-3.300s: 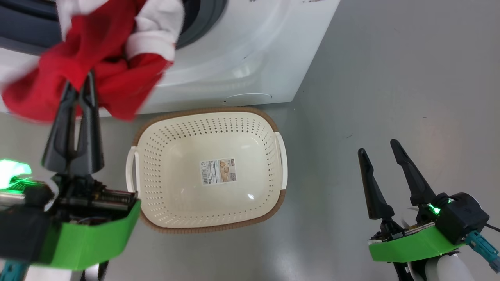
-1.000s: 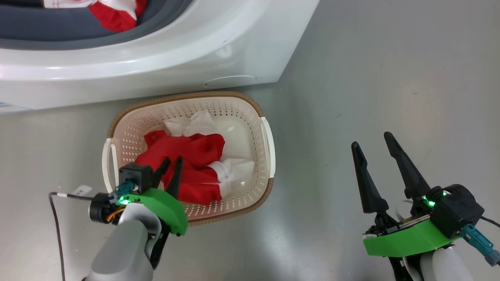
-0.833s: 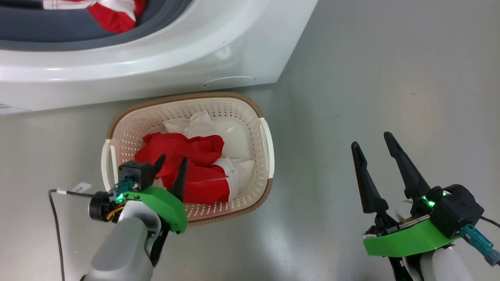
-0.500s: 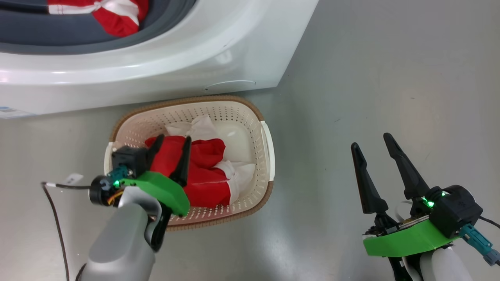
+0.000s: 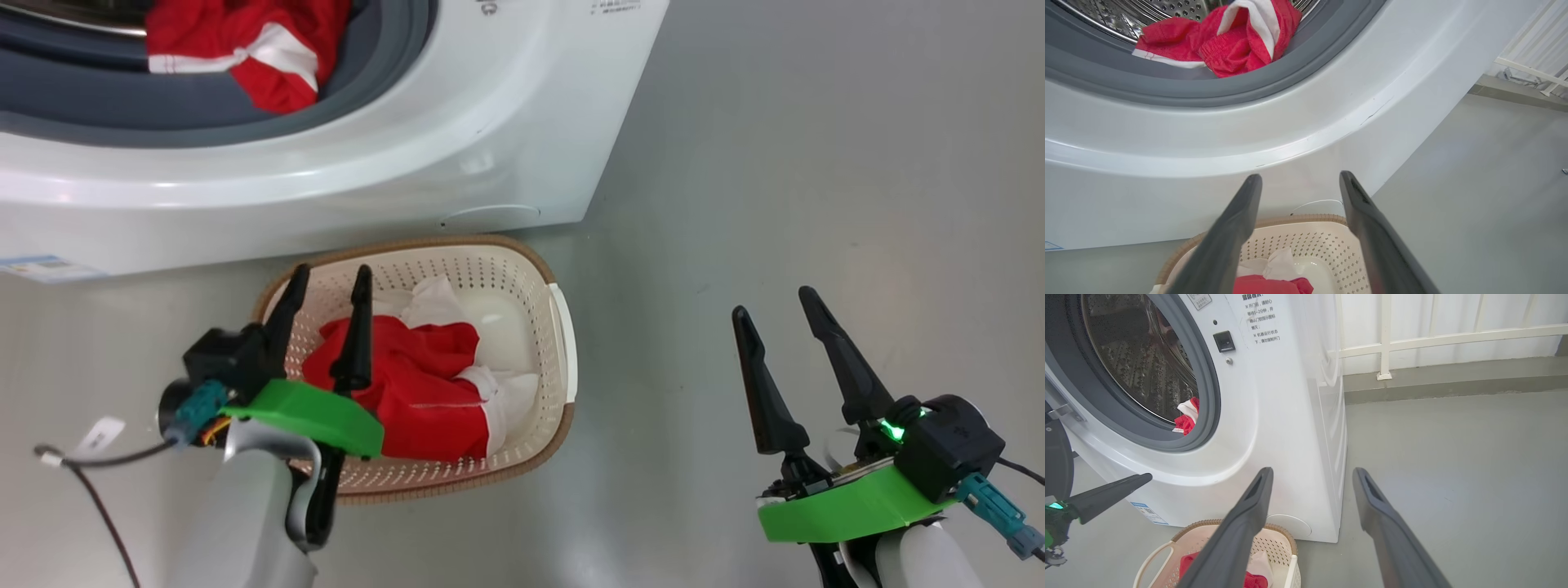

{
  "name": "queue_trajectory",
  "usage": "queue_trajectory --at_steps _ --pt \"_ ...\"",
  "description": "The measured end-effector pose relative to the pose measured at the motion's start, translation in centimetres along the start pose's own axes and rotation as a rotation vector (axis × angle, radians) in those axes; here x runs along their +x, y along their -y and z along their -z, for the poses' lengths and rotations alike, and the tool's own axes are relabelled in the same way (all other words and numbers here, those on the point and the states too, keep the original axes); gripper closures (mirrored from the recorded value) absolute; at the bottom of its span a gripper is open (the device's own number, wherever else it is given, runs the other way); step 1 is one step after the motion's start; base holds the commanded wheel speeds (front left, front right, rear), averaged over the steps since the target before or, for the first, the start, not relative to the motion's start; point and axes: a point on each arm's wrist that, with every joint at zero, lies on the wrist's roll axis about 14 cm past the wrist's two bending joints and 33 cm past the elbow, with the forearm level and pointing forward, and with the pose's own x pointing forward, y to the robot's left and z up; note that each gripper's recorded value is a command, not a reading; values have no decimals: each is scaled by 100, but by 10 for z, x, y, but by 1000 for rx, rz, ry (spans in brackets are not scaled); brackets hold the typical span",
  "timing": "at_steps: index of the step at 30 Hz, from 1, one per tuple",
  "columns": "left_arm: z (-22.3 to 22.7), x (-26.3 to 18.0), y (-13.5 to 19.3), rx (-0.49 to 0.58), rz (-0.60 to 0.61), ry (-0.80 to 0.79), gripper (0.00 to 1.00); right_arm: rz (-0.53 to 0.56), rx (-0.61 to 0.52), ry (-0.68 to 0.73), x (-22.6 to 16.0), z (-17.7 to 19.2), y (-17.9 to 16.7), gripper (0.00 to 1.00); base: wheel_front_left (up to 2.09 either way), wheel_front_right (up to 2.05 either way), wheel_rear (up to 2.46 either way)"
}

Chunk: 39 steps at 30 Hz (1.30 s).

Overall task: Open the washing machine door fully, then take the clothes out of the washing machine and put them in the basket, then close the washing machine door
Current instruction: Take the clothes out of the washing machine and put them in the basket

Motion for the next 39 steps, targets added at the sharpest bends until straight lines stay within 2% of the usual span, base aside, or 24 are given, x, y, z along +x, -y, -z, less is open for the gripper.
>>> queue_trajectory --at_steps 15,29,39 --pt "-76 -48 -1 34 -78 256 0 -5 -7 38 -18 -21 -6 0 0 0 0" --pt "-117 -105 0 57 -156 378 0 0 -17 97 -46 -49 -11 0 0 0 0" --pt "-125 -140 6 59 -178 396 0 18 -13 119 -70 -59 -10 0 0 0 0"
